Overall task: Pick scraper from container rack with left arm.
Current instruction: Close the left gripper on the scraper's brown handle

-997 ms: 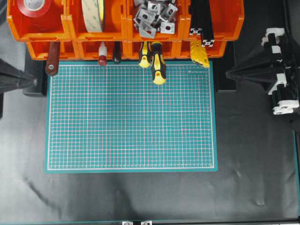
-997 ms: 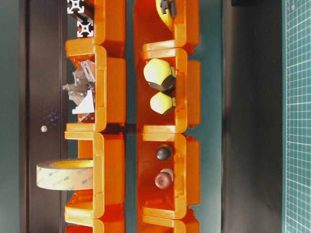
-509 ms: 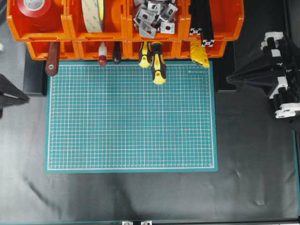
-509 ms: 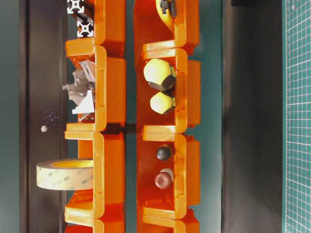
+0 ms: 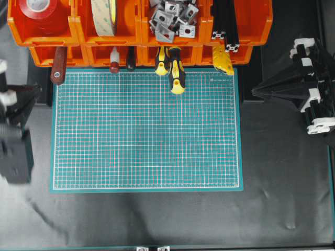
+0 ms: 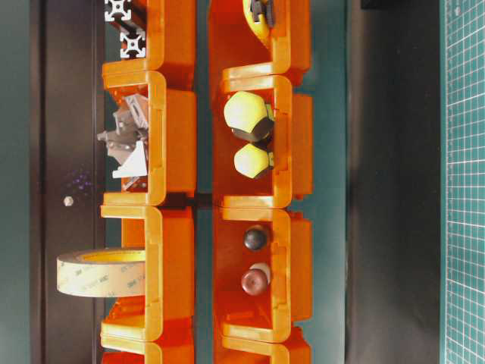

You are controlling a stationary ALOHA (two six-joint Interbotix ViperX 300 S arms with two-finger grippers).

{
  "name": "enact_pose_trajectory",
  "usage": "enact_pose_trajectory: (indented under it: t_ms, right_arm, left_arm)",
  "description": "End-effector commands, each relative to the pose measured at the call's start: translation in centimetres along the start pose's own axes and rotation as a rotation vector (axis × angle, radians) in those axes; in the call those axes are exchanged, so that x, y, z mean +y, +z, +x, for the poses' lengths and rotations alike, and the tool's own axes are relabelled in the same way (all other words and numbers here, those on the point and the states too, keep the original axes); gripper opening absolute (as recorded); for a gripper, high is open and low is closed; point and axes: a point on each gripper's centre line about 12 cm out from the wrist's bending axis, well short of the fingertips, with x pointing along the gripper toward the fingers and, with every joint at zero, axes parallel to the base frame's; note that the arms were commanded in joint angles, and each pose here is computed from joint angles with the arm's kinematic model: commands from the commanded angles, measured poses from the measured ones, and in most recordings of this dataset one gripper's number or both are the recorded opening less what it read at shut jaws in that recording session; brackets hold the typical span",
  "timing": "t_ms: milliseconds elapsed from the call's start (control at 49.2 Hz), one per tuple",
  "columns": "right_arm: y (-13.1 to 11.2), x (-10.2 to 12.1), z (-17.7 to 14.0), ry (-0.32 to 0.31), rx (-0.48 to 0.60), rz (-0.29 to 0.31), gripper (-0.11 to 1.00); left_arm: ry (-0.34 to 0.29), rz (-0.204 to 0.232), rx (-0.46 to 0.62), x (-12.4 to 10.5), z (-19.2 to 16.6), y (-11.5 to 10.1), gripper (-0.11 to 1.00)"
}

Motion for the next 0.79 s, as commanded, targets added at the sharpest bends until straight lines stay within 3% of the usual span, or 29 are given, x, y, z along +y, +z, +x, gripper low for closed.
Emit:
enact_pose_trajectory:
  t_ms: [0, 142, 325, 468, 549, 692, 773]
  right_arm:
    - [1.5, 0.3, 0.2, 0.009, -0.042, 0.002, 0.01]
    - [1.5, 0.3, 0.1, 0.009, -0.043, 0.003, 0.01]
    - [1.6, 0.3, 0.0, 0.009, -0.043, 0.009, 0.01]
    - [1.6, 0.5, -0.1, 0.018, -0.046, 0.038, 0.01]
    - [1.5, 0.5, -0.1, 0.02, -0.035, 0.051, 0.01]
    - [1.3, 0.7, -0.1, 0.028, -0.017, 0.064, 0.01]
    - [1.3, 0.8, -0.1, 0.029, -0.017, 0.071, 0.01]
  left_arm:
    - [0.091, 0.031, 0.04, -1.1, 0.4, 0.0, 0.0]
    - [0.049, 0.065, -0.017, -2.7, 1.1, 1.0, 0.0]
    - [-0.021, 0.022, -0.117, -2.2, 1.4, 1.9, 0.0]
    - [-0.036, 0.0, -0.136, -1.5, 1.8, 1.8, 0.05]
    - [-0.03, 0.005, -0.125, -1.3, 2.2, 1.4, 0.24]
    - [-0.045, 0.019, -0.131, -1.5, 3.2, 0.1, 0.67]
    - [-0.052, 0.019, -0.132, -1.6, 3.7, -0.3, 0.85]
